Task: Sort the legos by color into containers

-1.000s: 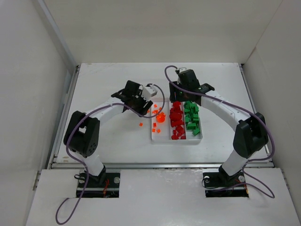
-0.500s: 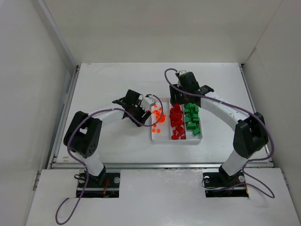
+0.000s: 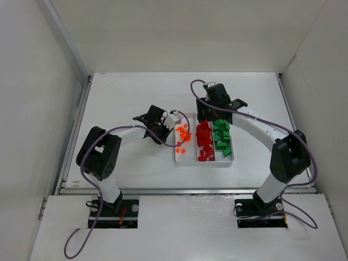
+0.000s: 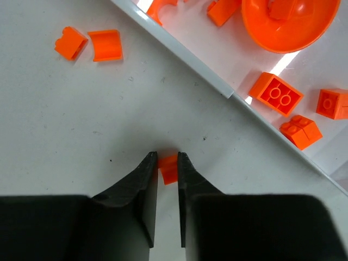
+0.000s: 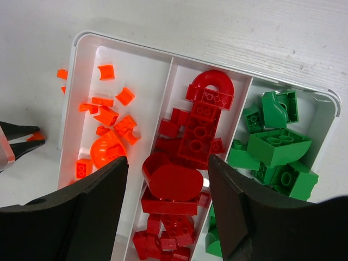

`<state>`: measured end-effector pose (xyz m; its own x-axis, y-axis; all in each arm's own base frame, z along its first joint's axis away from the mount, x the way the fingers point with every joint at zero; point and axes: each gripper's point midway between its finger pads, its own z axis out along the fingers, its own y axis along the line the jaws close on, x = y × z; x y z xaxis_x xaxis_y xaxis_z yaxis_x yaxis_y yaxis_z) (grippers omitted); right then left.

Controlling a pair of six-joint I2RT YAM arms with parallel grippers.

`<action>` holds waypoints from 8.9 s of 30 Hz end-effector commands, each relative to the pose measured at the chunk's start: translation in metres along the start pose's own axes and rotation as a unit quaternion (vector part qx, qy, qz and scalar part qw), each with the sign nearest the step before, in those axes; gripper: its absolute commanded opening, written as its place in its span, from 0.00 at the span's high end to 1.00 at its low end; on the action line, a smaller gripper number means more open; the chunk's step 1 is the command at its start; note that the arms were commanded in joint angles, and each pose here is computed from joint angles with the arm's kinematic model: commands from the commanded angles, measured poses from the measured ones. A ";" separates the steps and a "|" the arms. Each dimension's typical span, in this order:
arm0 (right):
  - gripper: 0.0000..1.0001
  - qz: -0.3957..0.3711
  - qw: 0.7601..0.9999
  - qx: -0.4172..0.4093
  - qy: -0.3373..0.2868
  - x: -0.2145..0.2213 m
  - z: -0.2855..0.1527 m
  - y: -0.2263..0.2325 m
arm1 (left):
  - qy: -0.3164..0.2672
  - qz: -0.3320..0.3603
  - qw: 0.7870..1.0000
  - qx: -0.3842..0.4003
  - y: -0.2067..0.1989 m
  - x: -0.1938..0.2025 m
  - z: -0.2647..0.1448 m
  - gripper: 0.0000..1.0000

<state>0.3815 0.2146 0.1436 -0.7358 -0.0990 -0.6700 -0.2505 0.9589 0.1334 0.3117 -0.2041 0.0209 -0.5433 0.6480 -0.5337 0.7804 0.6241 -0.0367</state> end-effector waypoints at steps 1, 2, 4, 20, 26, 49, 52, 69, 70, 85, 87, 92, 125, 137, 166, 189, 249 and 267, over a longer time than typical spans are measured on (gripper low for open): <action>0.34 0.001 0.999 -0.002 -0.034 -0.017 -0.012 0.001 | 0.036 -0.006 0.999 0.015 -0.009 0.021 0.000 0.95; 0.34 0.001 0.999 -0.002 -0.034 -0.017 -0.012 0.001 | 0.036 -0.006 0.999 0.015 -0.009 0.021 0.000 0.99; 0.34 0.001 0.999 -0.002 -0.034 -0.017 -0.012 0.001 | 0.037 -0.006 0.999 0.015 -0.009 0.019 -0.001 1.00; 0.34 0.014 0.999 0.006 -0.050 -0.027 -0.021 -0.007 | -0.093 0.072 0.992 0.041 -0.050 -0.104 -0.044 1.00; 0.34 0.015 0.998 0.008 -0.060 -0.032 -0.028 -0.008 | -0.093 0.111 0.987 0.063 -0.079 -0.107 -0.028 0.69; 0.34 0.013 0.999 -0.012 -0.044 -0.023 -0.023 -0.001 | -0.123 -0.043 0.987 -0.096 0.055 -0.118 -0.058 0.76; 0.34 0.013 0.999 -0.013 -0.048 -0.025 -0.023 -0.001 | -0.107 -0.047 0.988 -0.097 0.059 -0.110 -0.041 0.73; 0.34 0.012 0.999 0.006 -0.044 -0.021 -0.021 -0.011 | -0.055 0.088 0.992 -0.071 0.076 -0.062 0.016 0.66; 0.34 0.012 0.999 0.006 -0.044 -0.021 -0.021 -0.011 | -0.055 0.088 0.992 -0.071 0.076 -0.062 0.016 0.65; 0.34 0.012 0.999 0.010 -0.045 -0.020 -0.026 -0.013 | -0.015 0.136 0.990 0.029 0.049 -0.041 0.033 0.59; 0.34 0.012 0.999 0.010 -0.045 -0.020 -0.026 -0.013 | -0.016 0.129 0.991 0.044 0.044 -0.039 0.037 0.59; 0.34 0.012 0.999 0.015 -0.046 -0.019 -0.028 -0.016 | -0.027 0.119 0.991 0.052 0.043 -0.046 0.042 0.59; 0.34 0.015 0.998 0.022 -0.048 -0.015 -0.026 -0.022 | -0.141 0.049 0.989 0.025 -0.004 -0.137 -0.025 0.98; 0.34 0.019 0.998 0.030 -0.049 -0.016 -0.029 -0.028 | -0.114 0.066 0.991 0.018 -0.020 -0.136 -0.003 0.39; 0.40 0.021 1.000 0.008 0.003 -0.008 0.050 0.026 | -0.088 0.039 0.995 -0.018 0.036 -0.075 -0.004 0.56; 0.40 0.007 1.000 -0.005 -0.002 -0.010 0.043 0.028 | -0.036 0.139 0.989 0.044 0.038 -0.054 0.039 0.46; 0.39 0.079 0.995 0.001 -0.068 -0.041 0.002 -0.020 | -0.132 0.103 0.983 0.079 -0.011 -0.134 -0.024 0.89; 0.21 0.122 0.982 0.072 -0.125 -0.064 -0.045 -0.079 | -0.131 0.028 0.990 -0.036 0.033 -0.154 -0.036 0.37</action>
<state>0.4130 0.1641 0.1717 -0.6721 0.1170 -0.7312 -0.0616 0.9752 0.2126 0.3742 -0.2864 0.0982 -0.3482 0.6306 -0.6936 0.8680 0.4963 0.0155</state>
